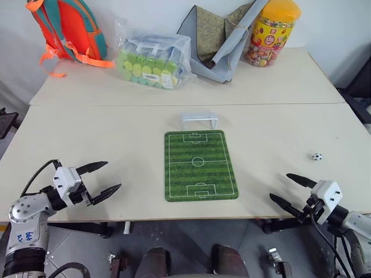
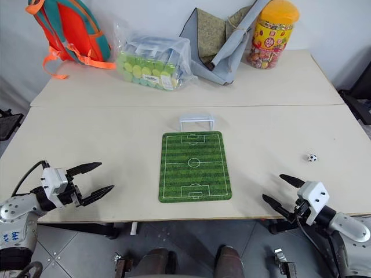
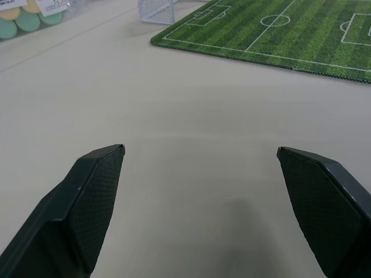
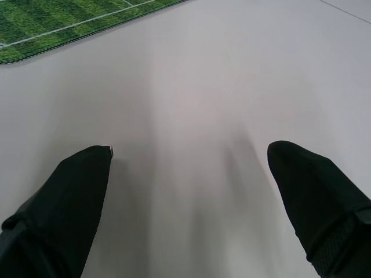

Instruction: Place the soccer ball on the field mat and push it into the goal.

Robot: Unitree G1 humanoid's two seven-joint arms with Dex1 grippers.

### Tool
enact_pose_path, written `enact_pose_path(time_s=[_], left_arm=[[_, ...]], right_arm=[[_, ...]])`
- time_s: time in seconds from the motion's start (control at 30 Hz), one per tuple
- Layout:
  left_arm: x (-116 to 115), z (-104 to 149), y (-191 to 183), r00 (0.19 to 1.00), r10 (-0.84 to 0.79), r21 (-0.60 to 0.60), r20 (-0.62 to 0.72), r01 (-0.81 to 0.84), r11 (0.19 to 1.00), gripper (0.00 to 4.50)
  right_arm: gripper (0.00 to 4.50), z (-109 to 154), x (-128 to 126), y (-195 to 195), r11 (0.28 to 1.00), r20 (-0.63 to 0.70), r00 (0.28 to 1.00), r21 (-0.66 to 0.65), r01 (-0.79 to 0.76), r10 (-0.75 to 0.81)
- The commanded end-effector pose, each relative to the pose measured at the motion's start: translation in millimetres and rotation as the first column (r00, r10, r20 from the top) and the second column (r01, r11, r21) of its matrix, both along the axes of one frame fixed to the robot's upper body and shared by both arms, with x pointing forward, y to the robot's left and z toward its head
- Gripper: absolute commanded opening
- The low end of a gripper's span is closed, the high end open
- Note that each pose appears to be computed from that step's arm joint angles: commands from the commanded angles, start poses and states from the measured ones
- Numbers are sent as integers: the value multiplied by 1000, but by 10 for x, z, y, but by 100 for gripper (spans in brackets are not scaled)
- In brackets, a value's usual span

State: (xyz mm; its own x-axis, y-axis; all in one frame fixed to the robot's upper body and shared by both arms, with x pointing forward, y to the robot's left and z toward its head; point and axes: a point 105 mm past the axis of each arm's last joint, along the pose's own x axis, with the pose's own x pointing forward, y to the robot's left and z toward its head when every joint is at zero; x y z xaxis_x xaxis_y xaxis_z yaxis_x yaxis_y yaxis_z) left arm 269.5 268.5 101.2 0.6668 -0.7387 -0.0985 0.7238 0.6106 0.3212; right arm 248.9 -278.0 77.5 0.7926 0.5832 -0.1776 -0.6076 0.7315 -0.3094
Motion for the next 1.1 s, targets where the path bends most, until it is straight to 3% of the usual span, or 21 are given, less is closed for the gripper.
enact_pose_path(time_s=[0.03, 0.13, 0.33, 0.5, 0.63, 0.8, 1.1], left_arm=[[72, 115, -61, 1000, 1, -38, 12, 0, 999, 450], [142, 230, -103, 1000, 29, -127, 7, -28, 992, 450], [185, 329, -269, 1000, -19, -139, -22, 16, 990, 450], [110, 401, -614, 973, -228, -157, -19, 223, 962, 450], [117, 394, -707, 962, -273, -144, -4, 270, 952, 450], [87, 389, -789, 953, -303, -159, -6, 298, 941, 450], [-21, 438, -825, 944, -329, -158, 9, 326, 932, 450]], right_arm=[[448, 40, -1, -94, 999, 7, 999, -26, 38, -38], [448, 73, 4, -225, 992, -8, 995, -75, 103, -104], [448, 332, 80, -338, 987, -6, 990, -86, 137, -138], [448, 858, 267, -436, 974, 31, 974, 18, 225, -225], [448, 1018, 442, -625, 926, 39, 927, 85, 368, -373], [448, 959, 580, -839, 866, 18, 872, 131, 482, -488], [448, 664, 735, -892, 823, -99, 844, 188, 536, -527]])
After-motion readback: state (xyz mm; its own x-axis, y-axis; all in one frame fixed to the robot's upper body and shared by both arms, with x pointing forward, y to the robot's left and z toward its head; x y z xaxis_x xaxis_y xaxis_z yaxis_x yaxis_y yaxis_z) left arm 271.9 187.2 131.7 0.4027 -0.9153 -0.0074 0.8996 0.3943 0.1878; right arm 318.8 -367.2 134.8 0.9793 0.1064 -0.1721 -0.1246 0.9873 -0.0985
